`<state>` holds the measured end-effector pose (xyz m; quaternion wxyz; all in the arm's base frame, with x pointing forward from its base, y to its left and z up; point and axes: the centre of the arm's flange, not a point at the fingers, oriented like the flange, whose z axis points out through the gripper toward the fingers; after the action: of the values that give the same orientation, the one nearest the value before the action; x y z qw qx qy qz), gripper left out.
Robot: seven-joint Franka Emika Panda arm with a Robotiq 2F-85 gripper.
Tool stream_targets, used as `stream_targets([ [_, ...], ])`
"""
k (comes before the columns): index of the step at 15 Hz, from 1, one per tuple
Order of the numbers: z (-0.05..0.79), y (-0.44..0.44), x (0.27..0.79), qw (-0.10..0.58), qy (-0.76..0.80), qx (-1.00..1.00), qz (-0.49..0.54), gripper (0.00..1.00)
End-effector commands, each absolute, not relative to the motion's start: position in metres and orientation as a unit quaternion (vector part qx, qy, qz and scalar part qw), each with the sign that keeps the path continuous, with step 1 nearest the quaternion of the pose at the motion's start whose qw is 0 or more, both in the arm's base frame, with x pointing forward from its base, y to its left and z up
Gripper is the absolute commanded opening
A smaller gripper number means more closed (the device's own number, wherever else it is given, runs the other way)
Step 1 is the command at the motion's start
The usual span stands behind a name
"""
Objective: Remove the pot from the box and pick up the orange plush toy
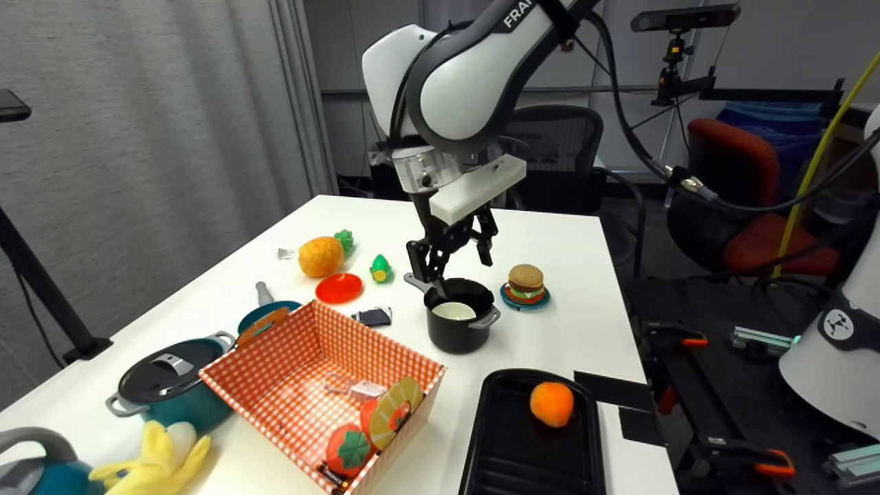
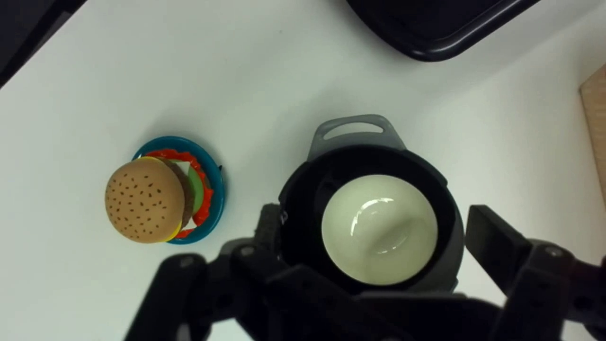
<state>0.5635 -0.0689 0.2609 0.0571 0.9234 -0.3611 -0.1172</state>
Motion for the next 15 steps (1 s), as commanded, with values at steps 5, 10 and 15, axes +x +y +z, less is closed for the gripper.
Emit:
stream_targets([
  [5, 0.276, -0.024, 0.538, 0.061, -0.299, 0.941, -0.148, 1.0],
  [10, 0.269, 0.009, 0.537, 0.067, -0.261, 0.947, -0.173, 1.0],
  [15, 0.255, 0.008, 0.53, 0.064, -0.252, 0.947, -0.19, 1.0],
])
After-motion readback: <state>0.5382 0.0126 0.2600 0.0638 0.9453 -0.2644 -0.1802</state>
